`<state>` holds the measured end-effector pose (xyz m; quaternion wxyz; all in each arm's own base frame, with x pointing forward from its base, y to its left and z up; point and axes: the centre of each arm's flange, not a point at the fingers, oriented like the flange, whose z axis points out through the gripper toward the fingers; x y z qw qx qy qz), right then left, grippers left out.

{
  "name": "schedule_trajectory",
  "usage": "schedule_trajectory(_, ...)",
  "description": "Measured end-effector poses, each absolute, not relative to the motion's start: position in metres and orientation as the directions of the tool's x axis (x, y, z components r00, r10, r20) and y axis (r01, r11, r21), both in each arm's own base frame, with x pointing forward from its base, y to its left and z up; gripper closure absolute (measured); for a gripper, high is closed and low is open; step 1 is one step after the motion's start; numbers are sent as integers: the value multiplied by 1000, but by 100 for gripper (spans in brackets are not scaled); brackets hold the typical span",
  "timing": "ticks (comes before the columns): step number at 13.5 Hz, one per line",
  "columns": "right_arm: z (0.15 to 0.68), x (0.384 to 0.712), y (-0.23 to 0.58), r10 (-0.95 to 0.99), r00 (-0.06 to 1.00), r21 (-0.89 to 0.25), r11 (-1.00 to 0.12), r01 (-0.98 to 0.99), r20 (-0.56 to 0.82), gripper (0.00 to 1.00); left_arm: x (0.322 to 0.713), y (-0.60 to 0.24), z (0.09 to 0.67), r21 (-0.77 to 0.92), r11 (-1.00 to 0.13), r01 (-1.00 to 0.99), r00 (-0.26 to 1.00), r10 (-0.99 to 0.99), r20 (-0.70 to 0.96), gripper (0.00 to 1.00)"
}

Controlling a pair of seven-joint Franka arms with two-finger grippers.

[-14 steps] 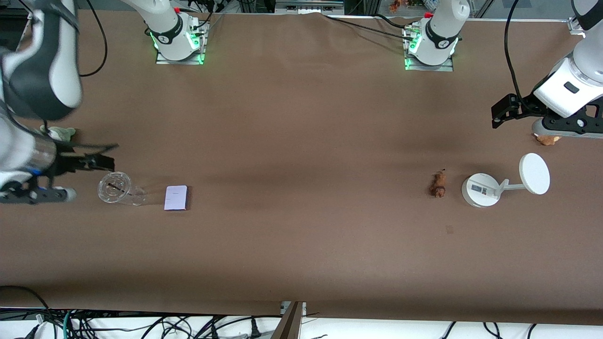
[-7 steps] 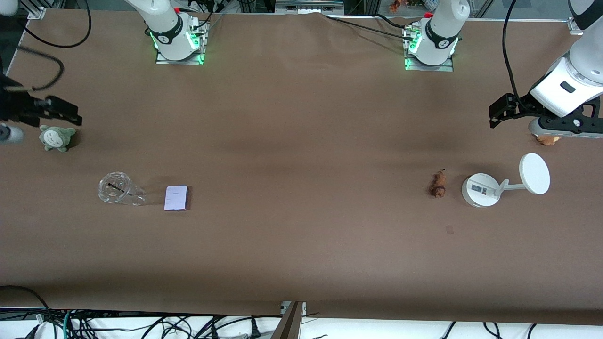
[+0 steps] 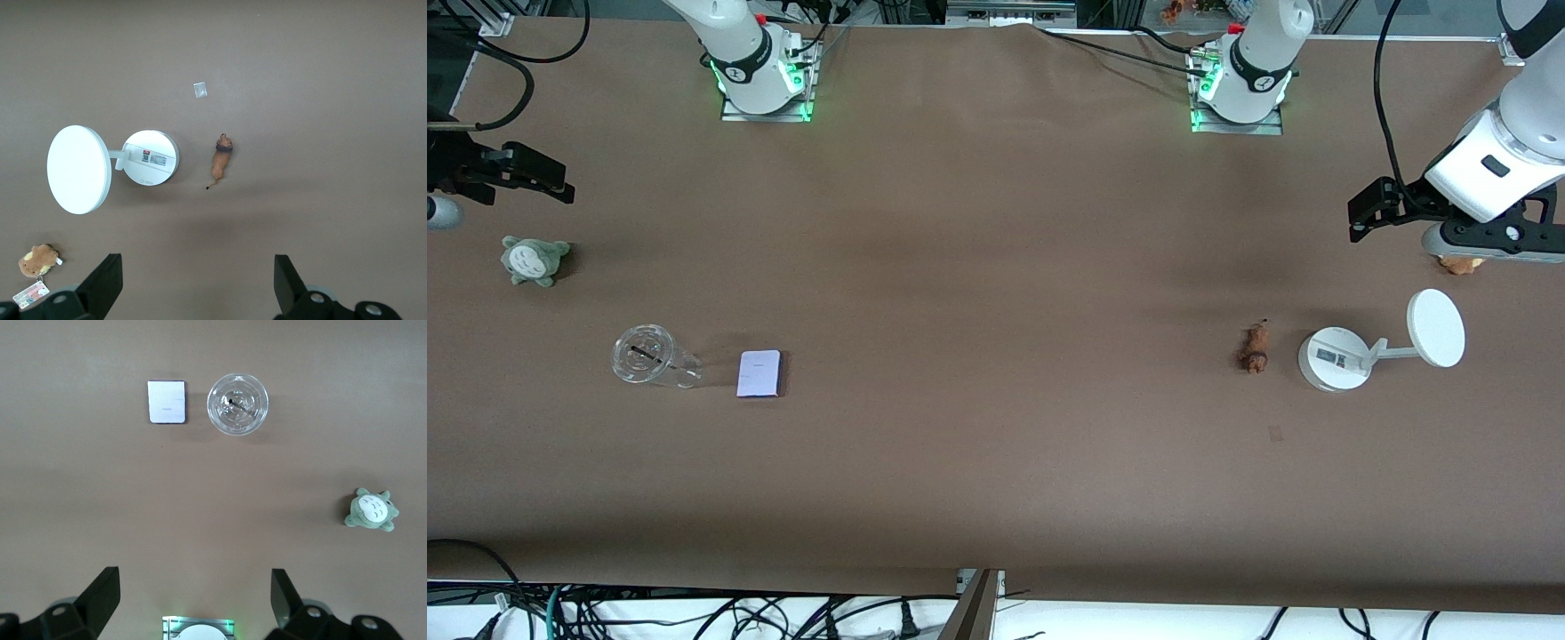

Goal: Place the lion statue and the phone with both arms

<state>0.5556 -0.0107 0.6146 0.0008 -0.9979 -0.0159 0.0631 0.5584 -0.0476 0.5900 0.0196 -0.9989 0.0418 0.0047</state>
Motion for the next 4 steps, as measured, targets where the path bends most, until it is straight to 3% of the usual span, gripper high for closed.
schedule_trajectory(4,611,558,-8,36,991,-3,-999,35,-130,0,559,-48,589,-39,-996,-84,996,-84,-13,0)
